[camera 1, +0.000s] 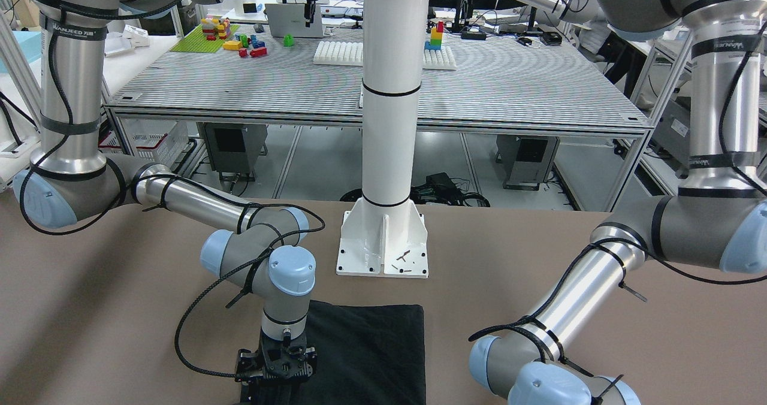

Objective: Fold clothes

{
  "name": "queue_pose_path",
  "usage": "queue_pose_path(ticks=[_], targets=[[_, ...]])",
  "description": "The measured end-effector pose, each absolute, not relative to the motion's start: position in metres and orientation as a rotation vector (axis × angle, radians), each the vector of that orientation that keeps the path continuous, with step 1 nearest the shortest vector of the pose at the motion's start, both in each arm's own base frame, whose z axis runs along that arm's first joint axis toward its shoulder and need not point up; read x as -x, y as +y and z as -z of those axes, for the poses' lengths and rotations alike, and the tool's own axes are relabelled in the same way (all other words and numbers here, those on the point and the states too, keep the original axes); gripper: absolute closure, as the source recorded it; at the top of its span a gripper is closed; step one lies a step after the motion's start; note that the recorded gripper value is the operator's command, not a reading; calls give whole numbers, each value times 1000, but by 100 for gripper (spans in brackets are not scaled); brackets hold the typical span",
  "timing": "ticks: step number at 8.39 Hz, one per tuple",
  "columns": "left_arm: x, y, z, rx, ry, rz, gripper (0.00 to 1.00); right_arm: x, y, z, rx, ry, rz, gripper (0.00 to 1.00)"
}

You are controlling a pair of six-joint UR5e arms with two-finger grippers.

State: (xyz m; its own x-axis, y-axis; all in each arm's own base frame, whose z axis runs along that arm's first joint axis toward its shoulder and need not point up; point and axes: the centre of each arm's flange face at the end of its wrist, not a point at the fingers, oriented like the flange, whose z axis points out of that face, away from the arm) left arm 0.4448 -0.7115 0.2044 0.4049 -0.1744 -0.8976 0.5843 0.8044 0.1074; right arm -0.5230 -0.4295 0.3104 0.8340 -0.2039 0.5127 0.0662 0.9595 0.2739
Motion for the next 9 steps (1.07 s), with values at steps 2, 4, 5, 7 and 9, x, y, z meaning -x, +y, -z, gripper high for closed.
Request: queue_pose_path(ticks=[2, 4, 5, 7, 9], targets=[[-444, -711, -208, -443, 1052, 500, 6, 511, -426, -322, -241, -566, 190, 5], [-437, -702, -215, -448, 1059, 498, 6, 479, -420, -343, -246, -556, 240, 5], [-434, -698, -219, -448, 1061, 499, 6, 459, -417, -350, -252, -552, 253, 5], [-432, -696, -222, -448, 1062, 500, 6, 445, -414, -354, -258, -550, 265, 5], [-431, -696, -222, -449, 1062, 501, 6, 450, -429, -330, -277, -571, 254, 5]])
